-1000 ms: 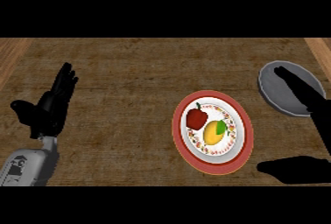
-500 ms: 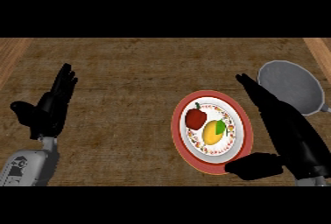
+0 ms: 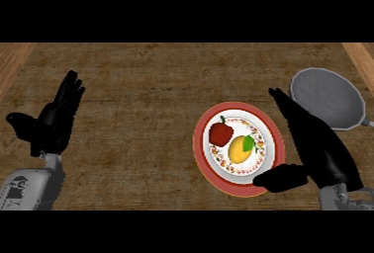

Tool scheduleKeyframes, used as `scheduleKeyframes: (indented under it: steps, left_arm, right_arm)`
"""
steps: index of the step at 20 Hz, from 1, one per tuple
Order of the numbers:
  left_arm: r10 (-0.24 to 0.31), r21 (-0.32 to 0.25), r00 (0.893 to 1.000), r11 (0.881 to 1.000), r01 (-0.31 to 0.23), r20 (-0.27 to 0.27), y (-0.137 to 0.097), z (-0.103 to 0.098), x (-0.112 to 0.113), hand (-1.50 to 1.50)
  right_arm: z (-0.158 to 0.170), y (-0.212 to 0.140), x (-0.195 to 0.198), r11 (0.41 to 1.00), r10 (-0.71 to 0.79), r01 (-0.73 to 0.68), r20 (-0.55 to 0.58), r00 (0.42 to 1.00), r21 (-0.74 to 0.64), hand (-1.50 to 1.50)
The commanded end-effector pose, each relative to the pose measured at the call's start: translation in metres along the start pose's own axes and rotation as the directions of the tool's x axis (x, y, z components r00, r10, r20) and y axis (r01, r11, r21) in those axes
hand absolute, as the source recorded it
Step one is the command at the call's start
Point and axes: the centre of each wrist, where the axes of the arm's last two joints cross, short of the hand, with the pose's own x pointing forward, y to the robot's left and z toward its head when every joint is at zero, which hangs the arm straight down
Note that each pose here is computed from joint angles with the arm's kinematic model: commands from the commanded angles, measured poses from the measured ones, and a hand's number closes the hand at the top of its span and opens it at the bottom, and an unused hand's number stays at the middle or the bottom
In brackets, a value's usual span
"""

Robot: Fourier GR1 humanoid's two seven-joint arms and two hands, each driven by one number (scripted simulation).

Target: Pick the lemon from the plate and place it in the pan

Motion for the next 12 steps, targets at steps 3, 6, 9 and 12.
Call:
scheduleKeyframes:
  steps: [3, 6, 9, 12]
  left_arm:
    - [-0.005, -0.007, 1.000, 1.000, 0.005, 0.005, -0.007, -0.001, 0.001, 0.00]
    - [-0.007, 0.007, 1.000, 1.000, 0.007, -0.008, -0.004, -0.008, -0.002, 0.00]
    - [-0.009, 0.004, 1.000, 1.000, 0.009, 0.009, 0.004, 0.015, -0.014, 0.00]
    - [-0.005, 0.015, 1.000, 1.000, 0.005, 0.008, 0.001, 0.005, -0.007, 0.00]
  right_arm:
    - [-0.017, 0.016, -0.003, 0.997, 0.012, -0.009, -0.031, 0.999, 0.082, -1.50]
    - [-0.023, 0.021, -0.019, 0.989, 0.033, -0.028, -0.032, 0.999, 0.147, -1.50]
    - [-0.031, 0.032, -0.012, 0.987, 0.044, -0.043, -0.008, 0.999, 0.156, -1.50]
    - [-0.040, 0.022, -0.021, 0.982, 0.072, -0.068, -0.016, 0.997, 0.175, -1.50]
